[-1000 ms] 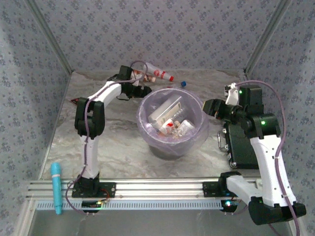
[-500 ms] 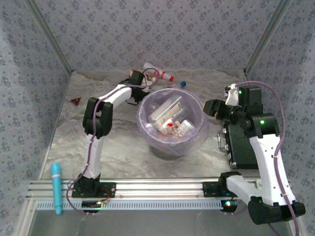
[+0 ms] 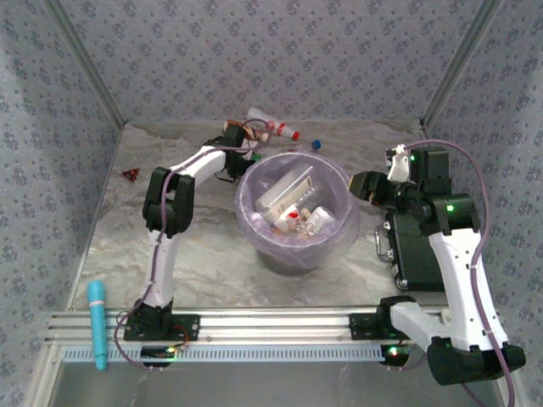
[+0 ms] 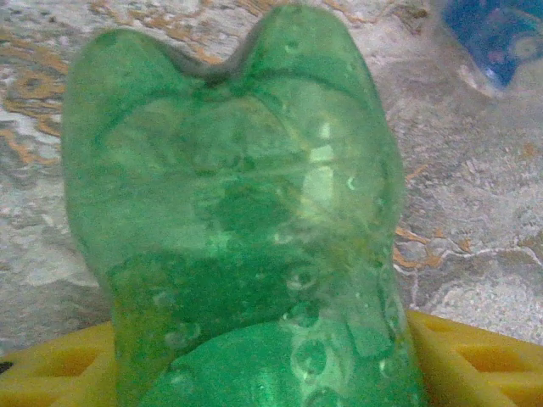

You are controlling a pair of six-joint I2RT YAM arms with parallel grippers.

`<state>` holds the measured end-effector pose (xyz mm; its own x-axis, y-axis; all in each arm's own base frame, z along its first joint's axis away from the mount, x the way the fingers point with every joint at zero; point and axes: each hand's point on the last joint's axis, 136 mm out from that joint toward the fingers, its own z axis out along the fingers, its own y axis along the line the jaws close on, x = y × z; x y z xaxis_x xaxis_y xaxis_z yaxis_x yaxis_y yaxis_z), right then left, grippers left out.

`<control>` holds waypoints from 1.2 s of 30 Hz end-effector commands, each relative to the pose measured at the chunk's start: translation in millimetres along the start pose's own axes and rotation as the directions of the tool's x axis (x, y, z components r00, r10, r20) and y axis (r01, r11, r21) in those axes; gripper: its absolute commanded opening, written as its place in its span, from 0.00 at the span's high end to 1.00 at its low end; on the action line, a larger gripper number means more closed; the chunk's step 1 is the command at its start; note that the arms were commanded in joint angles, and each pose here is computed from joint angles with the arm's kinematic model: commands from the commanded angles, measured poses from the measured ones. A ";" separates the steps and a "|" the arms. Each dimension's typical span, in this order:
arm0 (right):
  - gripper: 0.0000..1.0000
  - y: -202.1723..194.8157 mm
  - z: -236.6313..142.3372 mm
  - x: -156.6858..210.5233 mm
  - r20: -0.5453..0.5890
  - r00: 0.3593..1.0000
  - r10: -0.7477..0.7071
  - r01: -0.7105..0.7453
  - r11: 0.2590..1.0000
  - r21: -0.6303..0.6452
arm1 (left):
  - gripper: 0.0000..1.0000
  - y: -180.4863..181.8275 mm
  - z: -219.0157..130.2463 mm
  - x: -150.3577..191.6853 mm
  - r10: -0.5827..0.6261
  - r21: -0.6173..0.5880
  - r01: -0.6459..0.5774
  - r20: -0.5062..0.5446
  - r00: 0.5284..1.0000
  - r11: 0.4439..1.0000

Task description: Put the plastic bottles in the bin

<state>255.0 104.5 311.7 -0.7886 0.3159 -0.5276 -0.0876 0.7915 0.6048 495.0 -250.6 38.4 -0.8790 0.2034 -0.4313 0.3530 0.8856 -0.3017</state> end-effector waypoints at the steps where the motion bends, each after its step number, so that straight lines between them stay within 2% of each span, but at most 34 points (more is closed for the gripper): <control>1: 0.46 1.8 -0.5 -0.8 -0.001 1.000 0.004 -0.004 1.000 -0.014 | 0.36 17.6 2.9 7.2 -0.044 -0.032 0.044 0.001 0.999 0.999; 10: 0.46 7.4 2.2 -2.6 -0.004 1.000 -0.002 0.002 0.999 -0.050 | 0.45 26.5 -11.7 -1.5 -0.061 -0.045 0.063 0.053 0.997 0.997; 18: 0.46 9.4 -0.4 -4.6 -0.005 1.000 0.001 -0.001 0.999 -0.047 | 0.53 48.5 -64.7 -39.9 -0.101 -0.066 0.117 0.206 0.973 0.991; 24: 0.50 13.2 5.3 -0.6 -0.024 1.000 0.017 -0.019 0.997 -0.081 | 0.54 36.6 -131.1 -56.9 -0.049 -0.087 0.080 0.316 0.947 0.993; 29: 0.55 8.8 14.7 5.0 -0.052 0.998 0.023 -0.027 0.997 -0.071 | 0.55 22.8 -207.5 -63.2 0.025 -0.149 0.043 0.424 0.905 0.988; 32: 0.58 5.3 21.7 8.2 -0.069 0.997 0.023 -0.027 0.998 -0.057 | 0.61 0.4 -255.2 -64.5 0.057 -0.122 0.002 0.481 0.875 0.992; 36: 0.61 5.6 33.8 11.8 -0.092 0.996 0.000 -0.005 0.999 -0.052 | 0.68 -50.5 -309.3 -57.3 0.098 -0.019 -0.104 0.535 0.839 0.994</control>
<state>262.1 125.7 293.5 -0.8398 0.2840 -0.4628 -0.1012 0.7556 0.6472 458.9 -159.8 311.3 -0.5530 -0.0030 -0.8332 0.3311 0.9168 -0.2231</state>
